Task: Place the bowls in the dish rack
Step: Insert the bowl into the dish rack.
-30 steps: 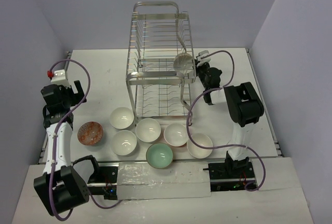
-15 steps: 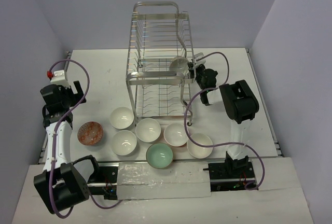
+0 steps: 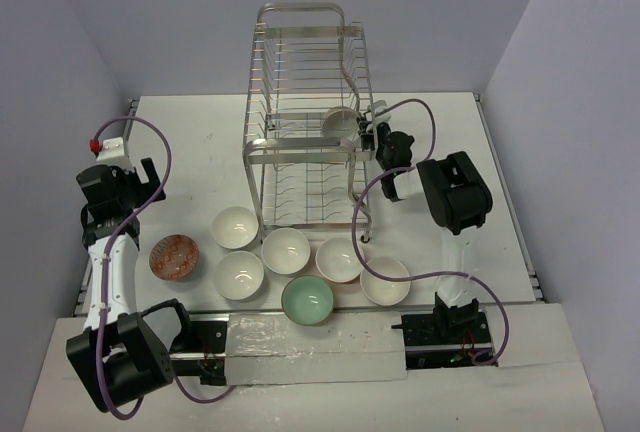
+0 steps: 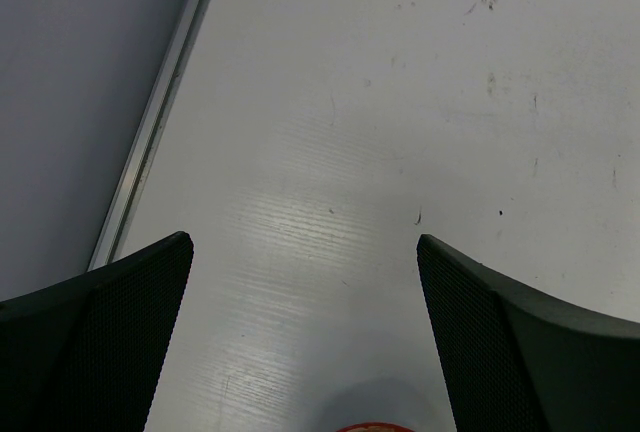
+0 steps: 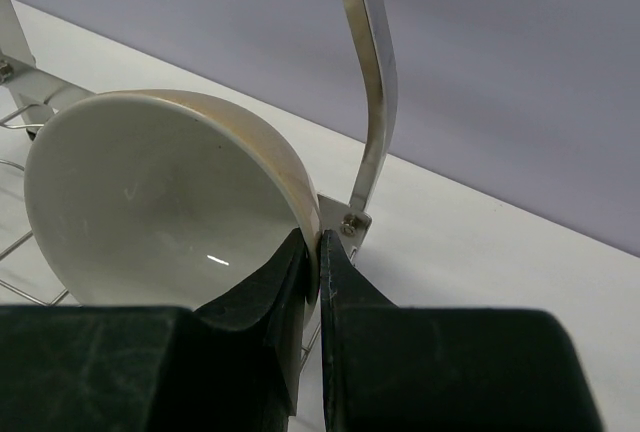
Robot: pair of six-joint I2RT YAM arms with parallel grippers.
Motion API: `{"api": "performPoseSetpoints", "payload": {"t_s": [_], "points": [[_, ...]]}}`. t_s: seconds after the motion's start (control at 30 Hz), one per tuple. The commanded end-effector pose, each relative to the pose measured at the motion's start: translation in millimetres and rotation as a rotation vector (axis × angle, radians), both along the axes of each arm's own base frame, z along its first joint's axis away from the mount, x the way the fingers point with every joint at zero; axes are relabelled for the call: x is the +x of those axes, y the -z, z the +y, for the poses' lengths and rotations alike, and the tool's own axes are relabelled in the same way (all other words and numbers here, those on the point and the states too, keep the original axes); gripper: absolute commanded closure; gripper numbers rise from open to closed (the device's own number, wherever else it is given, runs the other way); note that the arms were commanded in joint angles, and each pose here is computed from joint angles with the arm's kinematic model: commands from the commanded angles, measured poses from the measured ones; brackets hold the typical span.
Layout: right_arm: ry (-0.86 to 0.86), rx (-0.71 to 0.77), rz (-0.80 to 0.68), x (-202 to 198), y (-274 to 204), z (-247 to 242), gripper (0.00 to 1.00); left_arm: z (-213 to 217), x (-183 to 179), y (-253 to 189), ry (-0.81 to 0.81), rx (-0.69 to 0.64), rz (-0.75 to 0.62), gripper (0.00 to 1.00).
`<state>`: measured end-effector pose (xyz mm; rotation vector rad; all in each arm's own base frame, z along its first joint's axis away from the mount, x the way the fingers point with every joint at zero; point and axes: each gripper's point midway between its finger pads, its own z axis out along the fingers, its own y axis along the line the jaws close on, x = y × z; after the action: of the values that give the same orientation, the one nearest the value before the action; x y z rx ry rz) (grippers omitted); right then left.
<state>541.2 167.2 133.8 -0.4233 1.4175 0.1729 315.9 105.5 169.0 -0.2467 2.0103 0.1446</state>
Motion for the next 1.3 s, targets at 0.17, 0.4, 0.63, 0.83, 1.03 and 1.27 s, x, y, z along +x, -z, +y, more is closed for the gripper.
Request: {"api": "performPoseSetpoints", "payload": {"t_s": [0.17, 0.4, 0.63, 0.83, 1.03, 1.27], "points": [[0.012, 0.057, -0.357, 4, -83, 5, 1.00, 2, 5, -3, 0.015, 0.007, -0.024, 0.01], [0.019, 0.031, -0.411, 3, -84, 6, 1.00, 5, 5, 0, 0.007, 0.007, -0.016, 0.01], [0.032, 0.028, -0.460, 1, -86, 5, 1.00, 6, 4, 2, 0.001, 0.006, -0.013, 0.01], [0.036, 0.005, -0.483, 3, -85, 5, 1.00, 7, 4, 2, 0.002, 0.004, -0.012, 0.01], [0.049, 0.003, -0.493, 9, -85, 4, 1.00, 8, 3, 3, -0.002, 0.003, -0.010, 0.01], [0.066, 0.004, -0.513, 15, -85, 1, 1.00, 10, 1, 5, -0.005, -0.004, -0.004, 0.01]]}}
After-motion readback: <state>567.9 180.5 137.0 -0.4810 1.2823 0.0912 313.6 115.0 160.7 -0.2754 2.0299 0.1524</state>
